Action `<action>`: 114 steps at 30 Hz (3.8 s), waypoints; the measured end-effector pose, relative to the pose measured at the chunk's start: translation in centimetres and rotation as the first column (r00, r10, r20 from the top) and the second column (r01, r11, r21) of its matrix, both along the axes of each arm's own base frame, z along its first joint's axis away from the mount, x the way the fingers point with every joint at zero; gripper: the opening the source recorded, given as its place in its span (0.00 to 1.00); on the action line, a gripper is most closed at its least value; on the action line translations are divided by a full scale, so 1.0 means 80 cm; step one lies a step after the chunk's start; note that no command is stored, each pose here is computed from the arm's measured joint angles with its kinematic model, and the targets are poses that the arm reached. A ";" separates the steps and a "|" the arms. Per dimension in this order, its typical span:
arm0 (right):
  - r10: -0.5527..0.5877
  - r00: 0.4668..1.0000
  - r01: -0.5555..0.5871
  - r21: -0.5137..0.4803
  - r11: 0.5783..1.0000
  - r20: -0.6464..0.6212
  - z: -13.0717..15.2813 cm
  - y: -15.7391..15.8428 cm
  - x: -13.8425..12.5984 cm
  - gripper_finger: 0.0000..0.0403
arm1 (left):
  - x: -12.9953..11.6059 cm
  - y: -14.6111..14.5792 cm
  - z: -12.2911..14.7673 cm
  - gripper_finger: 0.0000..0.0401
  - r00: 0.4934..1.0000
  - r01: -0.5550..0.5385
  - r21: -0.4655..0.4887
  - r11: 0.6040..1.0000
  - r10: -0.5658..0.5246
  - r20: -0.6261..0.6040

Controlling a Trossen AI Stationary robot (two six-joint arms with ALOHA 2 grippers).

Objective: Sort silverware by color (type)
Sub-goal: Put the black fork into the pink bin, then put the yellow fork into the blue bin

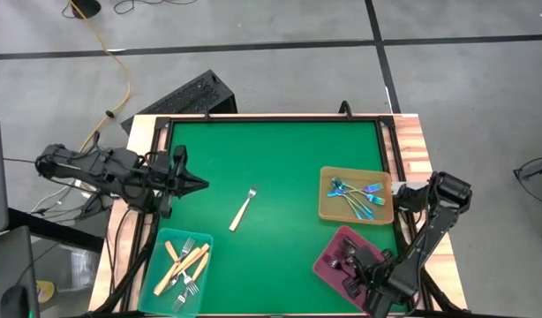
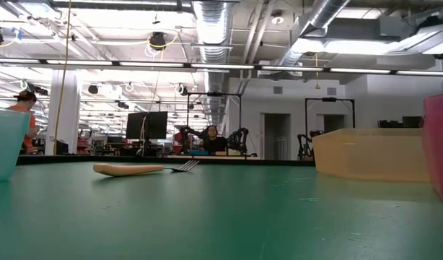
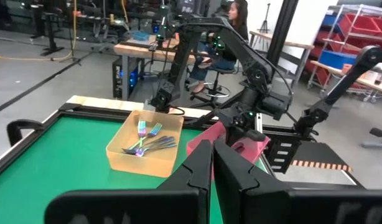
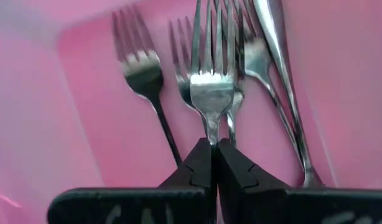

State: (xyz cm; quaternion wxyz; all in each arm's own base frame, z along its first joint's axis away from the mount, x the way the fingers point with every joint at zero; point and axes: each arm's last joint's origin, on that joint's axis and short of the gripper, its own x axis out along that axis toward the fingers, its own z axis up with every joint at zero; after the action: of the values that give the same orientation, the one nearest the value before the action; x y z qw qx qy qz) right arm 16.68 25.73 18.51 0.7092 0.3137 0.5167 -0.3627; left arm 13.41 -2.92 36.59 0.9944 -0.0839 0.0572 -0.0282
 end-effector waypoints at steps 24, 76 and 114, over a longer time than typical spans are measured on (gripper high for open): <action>0.068 0.997 -0.069 -0.041 0.997 -0.029 -0.010 0.004 -0.003 0.10 | 0.019 0.013 0.002 0.00 0.992 0.127 0.010 0.992 -0.127 0.025; 0.571 0.819 -0.531 -0.299 0.793 0.059 0.080 -0.145 0.079 0.26 | 0.024 0.021 -0.004 0.00 1.000 -0.001 -0.094 0.996 -0.001 -0.021; 0.988 -0.041 -0.673 -0.727 -0.140 -0.152 0.076 -0.310 0.372 0.26 | -0.056 0.001 -0.018 0.00 0.898 -0.440 -0.214 0.872 0.429 -0.099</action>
State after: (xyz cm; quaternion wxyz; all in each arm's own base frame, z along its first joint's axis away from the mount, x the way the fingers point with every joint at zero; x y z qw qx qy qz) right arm 46.42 0.95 24.59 0.9064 -0.3049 0.2394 0.1676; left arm 8.92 -2.80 35.14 0.9570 -0.2103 0.0574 0.1917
